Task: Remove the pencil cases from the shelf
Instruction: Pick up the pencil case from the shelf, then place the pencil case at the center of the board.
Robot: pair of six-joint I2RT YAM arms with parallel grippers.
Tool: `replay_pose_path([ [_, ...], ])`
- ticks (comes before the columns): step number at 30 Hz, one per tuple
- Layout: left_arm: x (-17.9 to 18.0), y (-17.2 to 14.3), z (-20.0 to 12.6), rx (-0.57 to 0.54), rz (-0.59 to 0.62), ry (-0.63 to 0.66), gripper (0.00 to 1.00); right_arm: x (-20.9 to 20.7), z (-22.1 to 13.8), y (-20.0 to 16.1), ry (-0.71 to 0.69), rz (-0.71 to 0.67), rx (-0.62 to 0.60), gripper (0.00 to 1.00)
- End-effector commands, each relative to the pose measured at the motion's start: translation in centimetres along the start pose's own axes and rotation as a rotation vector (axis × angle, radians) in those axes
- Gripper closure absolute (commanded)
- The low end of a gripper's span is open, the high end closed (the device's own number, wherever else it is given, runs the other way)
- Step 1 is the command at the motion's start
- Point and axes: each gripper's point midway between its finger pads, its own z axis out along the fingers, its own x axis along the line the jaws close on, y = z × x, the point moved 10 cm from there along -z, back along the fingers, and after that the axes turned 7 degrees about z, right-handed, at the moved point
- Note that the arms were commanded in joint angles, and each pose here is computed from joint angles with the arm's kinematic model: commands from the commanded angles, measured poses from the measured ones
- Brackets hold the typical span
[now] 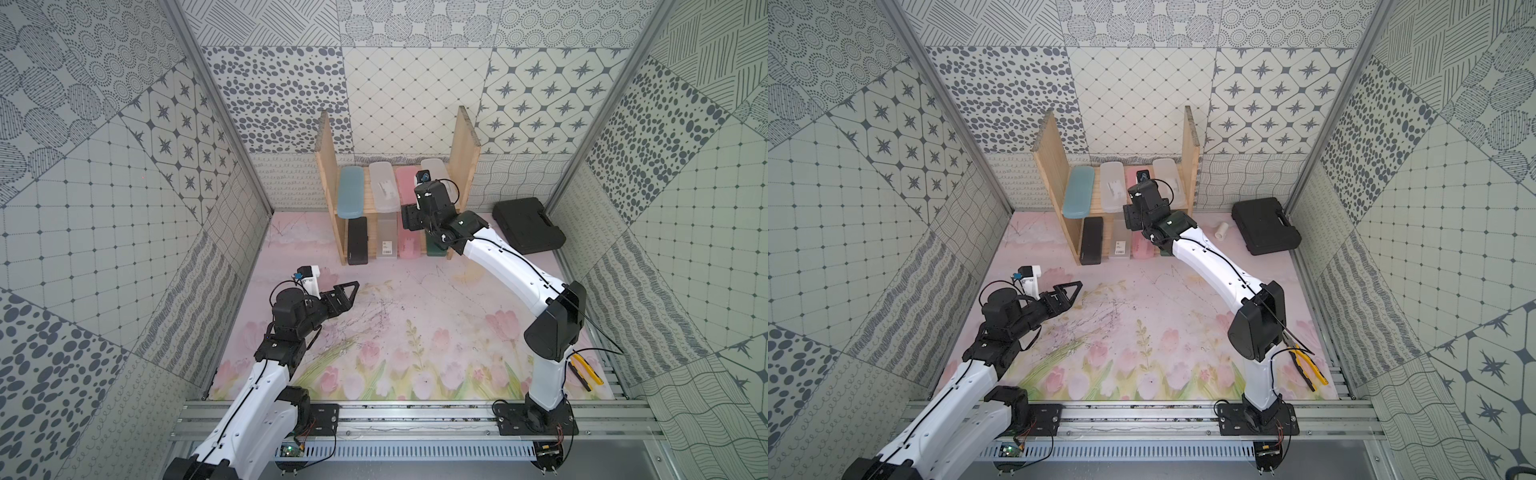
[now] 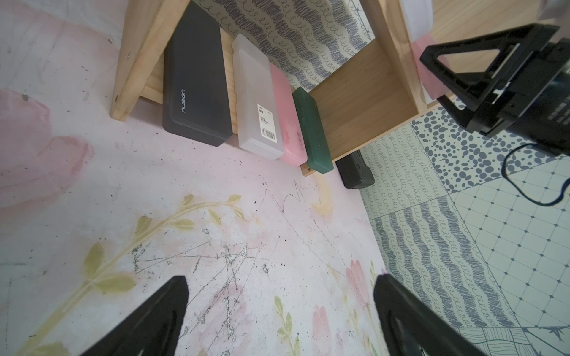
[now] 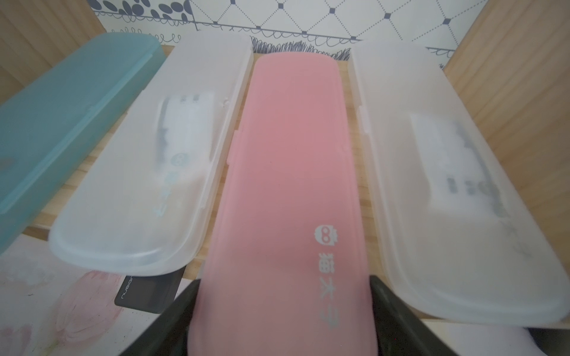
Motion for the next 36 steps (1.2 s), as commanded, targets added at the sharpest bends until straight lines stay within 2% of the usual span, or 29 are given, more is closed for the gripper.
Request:
replay_pose_path([
  [1, -0.3, 0.5, -0.1, -0.029, 0.023, -0.013, 0.01, -0.8, -2.5, 1.5, 0.02, 0.041, -0.076, 0.26],
  [12, -0.3, 0.5, -0.1, -0.029, 0.023, -0.007, 0.01, -3.0, -7.0, 0.1, 0.09, 0.076, -0.123, 0.28],
  [25, -0.2, 0.5, -0.2, -0.035, 0.029, 0.007, 0.01, -4.2, -9.8, -0.9, 0.154, 0.06, -0.149, 0.28],
  [36, -0.3, 0.6, -0.4, -0.043, 0.036, 0.008, 0.01, -6.5, -14.9, -3.7, 0.303, 0.065, -0.182, 0.29],
])
